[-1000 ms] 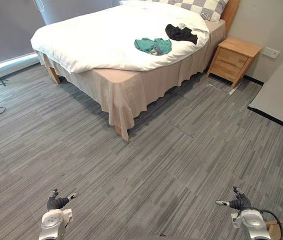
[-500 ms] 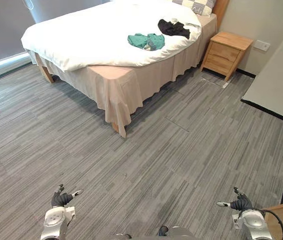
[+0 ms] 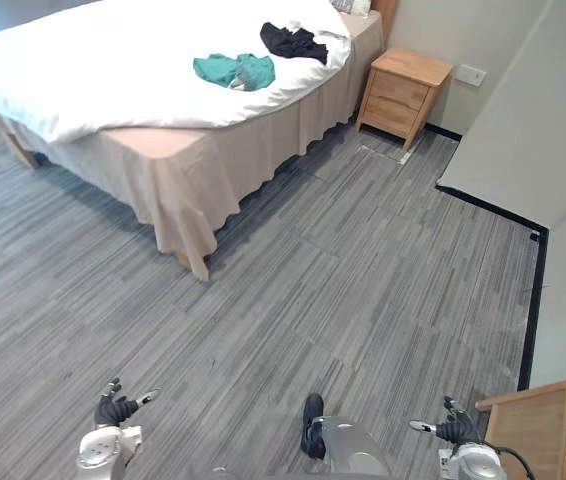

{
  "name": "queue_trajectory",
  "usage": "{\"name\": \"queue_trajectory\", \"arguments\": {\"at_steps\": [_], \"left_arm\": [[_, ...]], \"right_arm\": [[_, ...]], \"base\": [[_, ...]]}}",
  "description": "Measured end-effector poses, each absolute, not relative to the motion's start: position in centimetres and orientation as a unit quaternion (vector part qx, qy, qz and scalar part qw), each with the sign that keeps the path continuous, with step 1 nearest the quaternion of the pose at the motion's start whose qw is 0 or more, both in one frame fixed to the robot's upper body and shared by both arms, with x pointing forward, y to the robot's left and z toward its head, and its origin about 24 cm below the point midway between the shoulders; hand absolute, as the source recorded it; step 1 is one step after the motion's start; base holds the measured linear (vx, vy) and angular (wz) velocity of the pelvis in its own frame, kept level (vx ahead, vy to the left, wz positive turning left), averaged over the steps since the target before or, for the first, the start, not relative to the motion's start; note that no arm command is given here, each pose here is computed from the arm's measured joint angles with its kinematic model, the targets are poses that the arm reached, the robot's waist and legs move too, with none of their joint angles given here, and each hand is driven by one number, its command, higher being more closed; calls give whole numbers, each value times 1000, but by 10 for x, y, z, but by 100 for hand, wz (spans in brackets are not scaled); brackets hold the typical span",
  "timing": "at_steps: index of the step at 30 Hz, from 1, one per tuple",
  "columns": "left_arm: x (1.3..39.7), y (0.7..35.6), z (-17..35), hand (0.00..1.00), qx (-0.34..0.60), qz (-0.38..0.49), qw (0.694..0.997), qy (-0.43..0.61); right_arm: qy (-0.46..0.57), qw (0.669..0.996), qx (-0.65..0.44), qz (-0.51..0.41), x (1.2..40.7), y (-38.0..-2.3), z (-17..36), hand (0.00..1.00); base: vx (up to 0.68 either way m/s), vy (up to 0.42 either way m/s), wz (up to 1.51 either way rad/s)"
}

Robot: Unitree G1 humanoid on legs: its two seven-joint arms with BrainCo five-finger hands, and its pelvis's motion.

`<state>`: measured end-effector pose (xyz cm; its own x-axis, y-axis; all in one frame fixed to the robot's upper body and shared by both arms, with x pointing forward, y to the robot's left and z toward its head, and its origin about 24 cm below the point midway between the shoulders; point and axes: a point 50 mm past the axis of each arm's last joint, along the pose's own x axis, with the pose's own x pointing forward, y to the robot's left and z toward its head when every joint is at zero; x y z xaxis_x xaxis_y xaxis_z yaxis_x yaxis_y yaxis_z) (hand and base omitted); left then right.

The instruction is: Tidy the bed and pick cloth on bed and put in laundry

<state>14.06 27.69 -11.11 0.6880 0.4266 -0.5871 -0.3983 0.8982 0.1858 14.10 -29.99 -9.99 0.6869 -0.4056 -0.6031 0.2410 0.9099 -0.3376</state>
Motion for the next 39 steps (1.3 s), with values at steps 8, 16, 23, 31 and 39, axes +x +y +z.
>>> {"name": "queue_trajectory", "arguments": {"at_steps": [8,16,23,31,39], "left_arm": [[126,254,-118,0,-40,245,916,316],[115,260,-126,0,-57,280,895,343],[129,270,-120,0,-32,275,899,339],[97,268,-129,0,-40,306,876,371],[99,237,-133,0,-73,270,893,353]], "right_arm": [[283,938,-149,-132,174,-290,-77,0],[319,927,-157,-119,174,-291,-87,0],[322,927,-172,-85,177,-275,-95,0],[325,933,-135,-72,161,-265,-96,0],[317,938,-123,-73,182,-266,-91,0]], "base": [[516,-97,-33],[566,179,21],[574,99,112],[450,-288,128],[360,-98,18]]}}
